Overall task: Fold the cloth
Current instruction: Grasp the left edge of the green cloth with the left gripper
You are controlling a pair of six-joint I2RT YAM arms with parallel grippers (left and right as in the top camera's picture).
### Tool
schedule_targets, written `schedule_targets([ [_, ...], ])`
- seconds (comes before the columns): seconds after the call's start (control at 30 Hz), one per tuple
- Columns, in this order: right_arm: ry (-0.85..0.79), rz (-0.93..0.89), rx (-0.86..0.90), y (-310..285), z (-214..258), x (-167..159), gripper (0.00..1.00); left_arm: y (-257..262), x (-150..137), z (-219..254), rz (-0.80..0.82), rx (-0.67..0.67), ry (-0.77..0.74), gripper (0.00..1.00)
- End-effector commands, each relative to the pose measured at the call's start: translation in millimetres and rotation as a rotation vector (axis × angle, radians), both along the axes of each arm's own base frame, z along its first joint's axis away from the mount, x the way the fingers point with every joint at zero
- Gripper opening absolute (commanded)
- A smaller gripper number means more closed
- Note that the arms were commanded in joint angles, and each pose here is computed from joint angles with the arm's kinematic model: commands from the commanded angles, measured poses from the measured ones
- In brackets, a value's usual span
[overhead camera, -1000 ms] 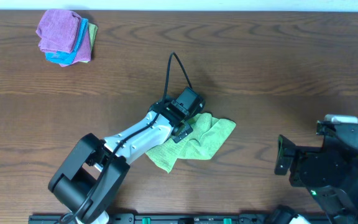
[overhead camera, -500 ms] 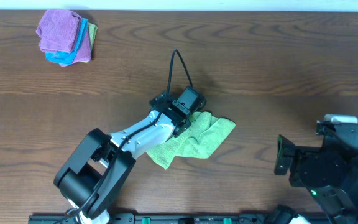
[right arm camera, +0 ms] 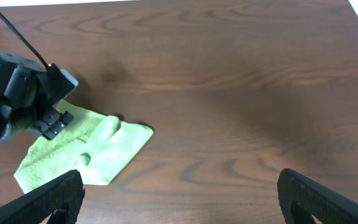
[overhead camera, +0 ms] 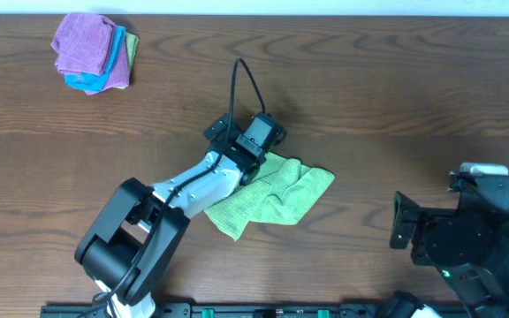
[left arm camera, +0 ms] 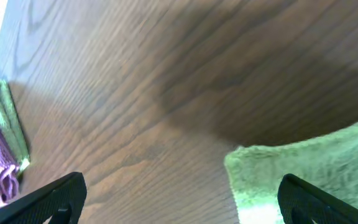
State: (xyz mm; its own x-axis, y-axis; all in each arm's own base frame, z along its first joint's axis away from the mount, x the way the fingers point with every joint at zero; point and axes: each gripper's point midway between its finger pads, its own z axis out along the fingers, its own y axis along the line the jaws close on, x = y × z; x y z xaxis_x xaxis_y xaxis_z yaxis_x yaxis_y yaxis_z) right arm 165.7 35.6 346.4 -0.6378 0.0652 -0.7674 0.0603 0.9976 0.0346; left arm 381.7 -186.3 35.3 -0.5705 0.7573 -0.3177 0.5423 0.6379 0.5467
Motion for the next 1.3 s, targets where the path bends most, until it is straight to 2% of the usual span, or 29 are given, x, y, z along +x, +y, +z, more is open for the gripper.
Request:
schedule_targets([
  [0.0,-0.003,-0.003,0.002,1,-1,1,0.99,-2,-4,-9,-0.013,-0.007,0.045,1.00],
  [0.1,-0.003,-0.003,0.002,1,0,1,0.99,-13,-16,-18,-0.054,-0.062,0.121,0.94],
  [0.17,-0.004,-0.003,0.004,1,0,1,0.99,-14,-15,-18,-0.047,-0.072,0.118,0.94],
  [0.23,-0.006,-0.004,0.006,2,0,1,0.99,-14,-14,-17,-0.046,-0.075,0.114,0.89],
  [0.47,-0.006,-0.003,0.005,2,0,1,0.99,-8,-11,-14,0.050,-0.093,0.080,0.38],
  [0.53,-0.006,-0.003,0.005,2,0,1,0.99,-7,-11,-11,0.065,-0.084,0.067,0.26],
  [0.6,-0.006,-0.004,0.005,2,0,1,0.99,-8,-10,-5,0.066,-0.076,0.054,0.06],
  [0.87,-0.005,-0.003,0.004,2,0,1,0.99,-27,-14,13,0.084,-0.147,0.025,0.05],
  [1.07,-0.004,0.004,-0.005,1,0,1,0.99,-41,-38,0,0.065,-0.223,0.154,0.05],
  [1.27,-0.004,0.004,-0.005,2,0,1,0.99,-61,-43,-2,0.023,-0.319,0.206,0.05],
])
